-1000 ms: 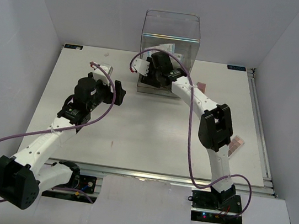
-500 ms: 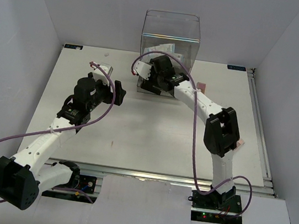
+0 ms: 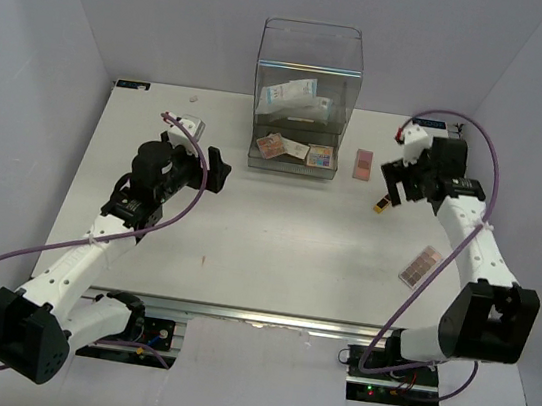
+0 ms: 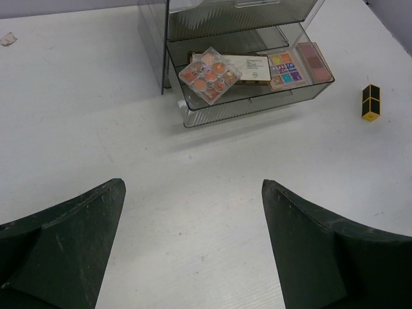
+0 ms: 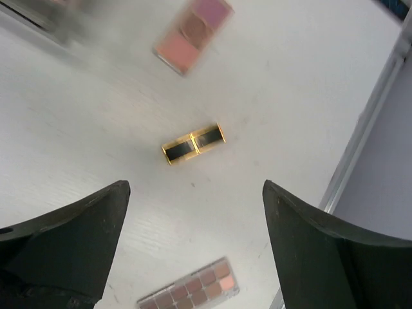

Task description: Organize the makeup

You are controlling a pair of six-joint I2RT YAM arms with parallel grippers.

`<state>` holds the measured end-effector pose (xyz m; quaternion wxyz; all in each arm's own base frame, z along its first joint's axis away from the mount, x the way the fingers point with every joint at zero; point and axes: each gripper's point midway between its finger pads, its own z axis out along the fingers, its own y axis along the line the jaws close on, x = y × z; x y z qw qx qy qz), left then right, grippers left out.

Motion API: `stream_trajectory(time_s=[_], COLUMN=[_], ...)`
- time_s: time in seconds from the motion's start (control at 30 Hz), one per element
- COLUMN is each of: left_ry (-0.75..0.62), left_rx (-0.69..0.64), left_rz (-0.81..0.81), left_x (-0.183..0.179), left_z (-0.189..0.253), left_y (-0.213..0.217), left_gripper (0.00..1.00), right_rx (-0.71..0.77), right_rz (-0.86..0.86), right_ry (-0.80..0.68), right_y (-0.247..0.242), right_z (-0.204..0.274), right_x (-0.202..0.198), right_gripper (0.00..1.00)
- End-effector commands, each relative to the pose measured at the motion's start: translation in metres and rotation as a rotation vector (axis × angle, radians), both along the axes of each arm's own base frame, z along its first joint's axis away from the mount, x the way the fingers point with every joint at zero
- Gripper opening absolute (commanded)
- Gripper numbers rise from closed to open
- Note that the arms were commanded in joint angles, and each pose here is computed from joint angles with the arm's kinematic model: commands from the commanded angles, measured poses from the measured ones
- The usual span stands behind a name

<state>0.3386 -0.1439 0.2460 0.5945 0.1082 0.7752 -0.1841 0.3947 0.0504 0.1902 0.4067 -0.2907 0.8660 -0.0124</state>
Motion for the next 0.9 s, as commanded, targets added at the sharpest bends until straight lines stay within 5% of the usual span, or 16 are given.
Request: stream_trajectory(time_s=[0.0,0.27,0.87], left_ry=[-0.024,0.011,0.102], left_rx=[-0.031,-0.034,0.027], left_rz=[-0.035,-0.057,-0.075], left_x=[-0.004,-0.002,0.007], left_z=[0.012,0.001,-0.045], left_y=[-0.006,-0.012,-0.015], left_gripper=[0.98,0.98,0.98], right_rx=[-0.039,-0.153,-0.117], right_rz=[-0.057,0.000,0.120], right_ry=[0.158,0.371,0.487], right_y=[-0.055,-0.120,-0.135], right_z=[-0.048,-0.098,-0.136], right_x=[-0.073,-0.123,-0.101], right_gripper=[0.90,0.90,0.90])
